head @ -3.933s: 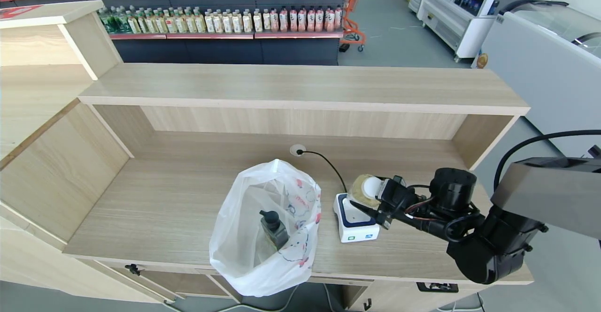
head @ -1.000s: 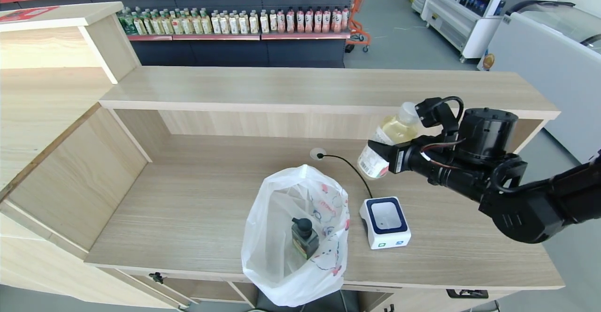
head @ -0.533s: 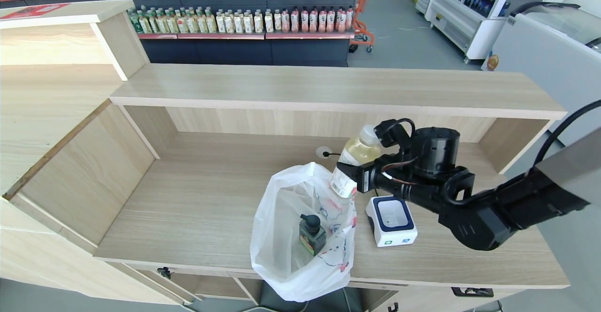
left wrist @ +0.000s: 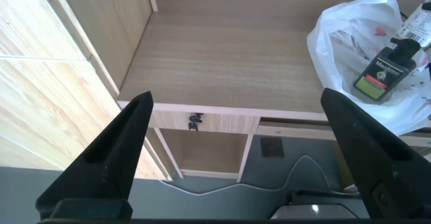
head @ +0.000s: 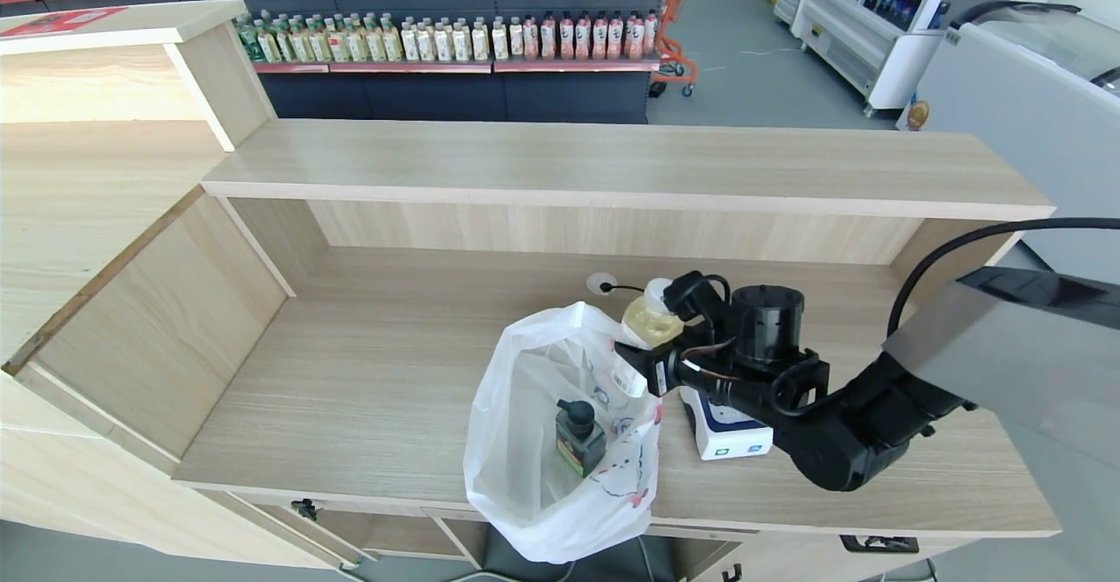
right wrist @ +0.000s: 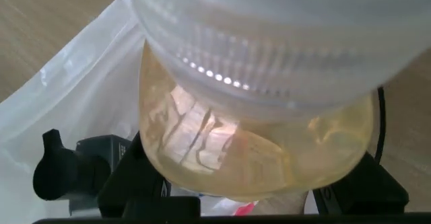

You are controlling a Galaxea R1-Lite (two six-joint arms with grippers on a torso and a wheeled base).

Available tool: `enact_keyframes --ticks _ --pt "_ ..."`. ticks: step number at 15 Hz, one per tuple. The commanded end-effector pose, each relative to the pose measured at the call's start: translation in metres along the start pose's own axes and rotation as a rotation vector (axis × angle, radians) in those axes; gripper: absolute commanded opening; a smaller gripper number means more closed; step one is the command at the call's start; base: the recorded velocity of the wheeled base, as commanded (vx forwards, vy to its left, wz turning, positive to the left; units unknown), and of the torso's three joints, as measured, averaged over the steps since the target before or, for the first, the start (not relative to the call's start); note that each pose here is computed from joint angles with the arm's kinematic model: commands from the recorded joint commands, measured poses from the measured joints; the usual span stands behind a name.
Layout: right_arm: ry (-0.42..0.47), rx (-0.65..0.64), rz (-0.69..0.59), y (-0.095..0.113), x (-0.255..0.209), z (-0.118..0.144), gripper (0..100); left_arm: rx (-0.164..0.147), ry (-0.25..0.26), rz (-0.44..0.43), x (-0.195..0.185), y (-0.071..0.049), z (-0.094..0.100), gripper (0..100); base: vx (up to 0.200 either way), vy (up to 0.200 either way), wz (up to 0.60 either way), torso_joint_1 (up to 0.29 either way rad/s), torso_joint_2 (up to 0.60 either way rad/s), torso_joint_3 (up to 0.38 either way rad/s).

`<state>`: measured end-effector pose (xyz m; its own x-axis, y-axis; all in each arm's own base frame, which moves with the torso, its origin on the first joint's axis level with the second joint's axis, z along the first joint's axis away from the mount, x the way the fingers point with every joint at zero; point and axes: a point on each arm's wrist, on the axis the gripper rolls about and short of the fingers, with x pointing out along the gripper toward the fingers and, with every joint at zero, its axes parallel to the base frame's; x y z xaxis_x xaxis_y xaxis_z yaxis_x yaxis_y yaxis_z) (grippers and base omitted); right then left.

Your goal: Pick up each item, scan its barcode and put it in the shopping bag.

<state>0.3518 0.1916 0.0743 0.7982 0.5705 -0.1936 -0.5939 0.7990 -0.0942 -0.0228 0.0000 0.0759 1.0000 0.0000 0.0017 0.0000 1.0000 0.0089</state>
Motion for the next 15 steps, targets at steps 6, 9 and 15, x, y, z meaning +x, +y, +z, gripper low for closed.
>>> enact_keyframes --ticks 6,9,15 --pt "0.015 -0.021 0.005 0.003 0.019 -0.035 0 -0.001 0.000 0.000 0.000 0.000 0.000 100 0.000 0.000 0.00 0.000 0.00 0.000" --pt "0.003 -0.021 0.033 0.004 0.022 -0.045 0 -0.001 0.000 0.000 0.000 0.000 0.000 100 0.000 0.000 0.00 0.000 0.00 0.000" --pt "0.013 -0.073 0.036 0.006 0.032 -0.060 0 -0.003 0.002 0.000 0.000 0.000 0.000 100 0.000 0.000 0.00 0.000 0.00 0.000"
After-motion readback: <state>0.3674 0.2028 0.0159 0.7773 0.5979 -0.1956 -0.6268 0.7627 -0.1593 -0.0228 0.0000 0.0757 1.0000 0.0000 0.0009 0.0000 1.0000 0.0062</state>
